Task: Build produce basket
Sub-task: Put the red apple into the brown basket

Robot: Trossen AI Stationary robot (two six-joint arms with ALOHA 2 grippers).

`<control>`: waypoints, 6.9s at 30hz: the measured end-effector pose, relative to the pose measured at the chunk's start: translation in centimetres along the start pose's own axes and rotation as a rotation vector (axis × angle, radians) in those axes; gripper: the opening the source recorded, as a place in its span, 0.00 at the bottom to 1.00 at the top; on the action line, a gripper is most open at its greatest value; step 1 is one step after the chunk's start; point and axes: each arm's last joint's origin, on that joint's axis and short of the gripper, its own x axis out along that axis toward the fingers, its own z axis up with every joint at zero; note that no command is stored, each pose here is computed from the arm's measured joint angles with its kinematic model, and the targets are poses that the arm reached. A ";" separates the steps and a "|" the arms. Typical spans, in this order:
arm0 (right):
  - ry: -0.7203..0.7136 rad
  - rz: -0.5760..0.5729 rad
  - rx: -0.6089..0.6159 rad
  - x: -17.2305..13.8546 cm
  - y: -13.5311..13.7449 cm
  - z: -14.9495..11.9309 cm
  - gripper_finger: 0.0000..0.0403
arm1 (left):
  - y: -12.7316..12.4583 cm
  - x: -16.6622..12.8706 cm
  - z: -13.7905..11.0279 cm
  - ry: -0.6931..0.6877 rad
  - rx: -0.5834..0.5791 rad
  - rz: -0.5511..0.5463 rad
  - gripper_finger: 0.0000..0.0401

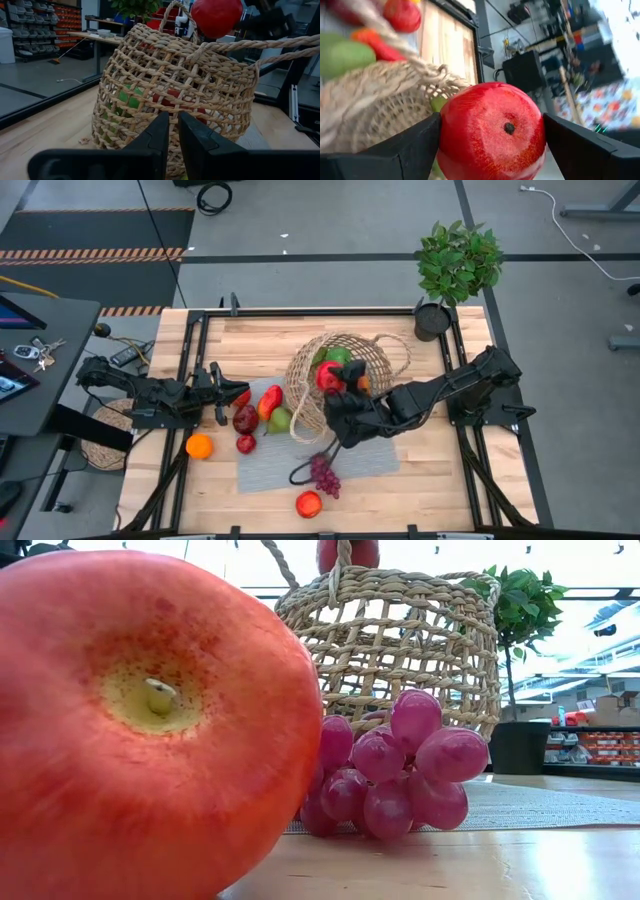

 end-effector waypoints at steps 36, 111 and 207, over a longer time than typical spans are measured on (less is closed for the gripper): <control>0.102 -0.011 -0.494 0.5 -0.3 -1.3 0.86 | 0.0 0.0 0.0 0.000 0.000 0.000 0.12; 0.614 0.406 1.152 10.2 -5.2 -6.4 0.86 | 0.0 0.0 0.0 0.000 0.000 0.001 0.12; -0.404 0.540 0.569 -2.3 20.6 7.4 0.97 | 0.0 0.0 -0.1 0.006 0.004 0.001 0.12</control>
